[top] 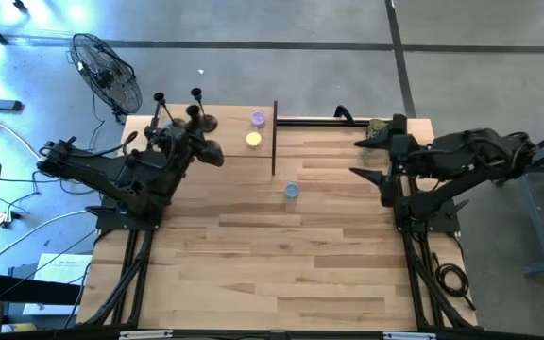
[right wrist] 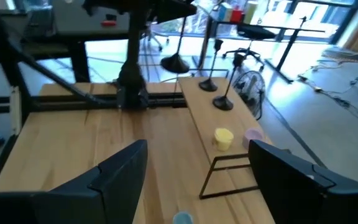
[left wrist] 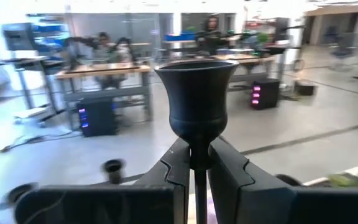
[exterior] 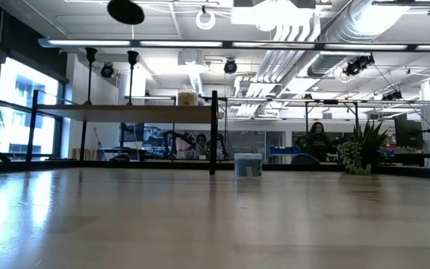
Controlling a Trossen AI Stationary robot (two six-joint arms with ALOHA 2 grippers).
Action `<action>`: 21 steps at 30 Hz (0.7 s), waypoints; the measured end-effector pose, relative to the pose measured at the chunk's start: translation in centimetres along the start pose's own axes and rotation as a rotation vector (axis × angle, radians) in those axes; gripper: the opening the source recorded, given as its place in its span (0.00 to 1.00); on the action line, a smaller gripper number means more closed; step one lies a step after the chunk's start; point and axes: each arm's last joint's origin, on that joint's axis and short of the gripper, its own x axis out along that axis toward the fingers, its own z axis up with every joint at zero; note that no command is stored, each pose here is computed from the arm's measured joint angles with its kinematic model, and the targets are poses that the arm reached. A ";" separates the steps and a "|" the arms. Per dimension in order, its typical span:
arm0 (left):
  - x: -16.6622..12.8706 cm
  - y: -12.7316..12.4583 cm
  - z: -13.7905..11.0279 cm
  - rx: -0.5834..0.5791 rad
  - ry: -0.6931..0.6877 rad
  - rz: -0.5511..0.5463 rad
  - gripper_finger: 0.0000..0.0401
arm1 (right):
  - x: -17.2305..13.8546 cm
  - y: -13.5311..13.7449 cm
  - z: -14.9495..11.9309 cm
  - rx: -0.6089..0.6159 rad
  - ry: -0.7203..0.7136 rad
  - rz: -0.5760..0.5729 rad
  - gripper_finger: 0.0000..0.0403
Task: Pick & Place candle stick holders
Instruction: Put the black candle holder on the shelf
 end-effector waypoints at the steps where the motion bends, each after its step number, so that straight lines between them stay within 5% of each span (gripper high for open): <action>1: 0.0 0.3 -0.2 -0.003 0.000 0.014 0.07 | -0.2 -0.1 -0.1 -0.003 0.006 0.009 0.68; 21: 2.5 5.1 -6.1 -0.044 -0.014 0.177 0.07 | -0.5 -0.3 -0.7 -0.033 0.061 0.024 0.68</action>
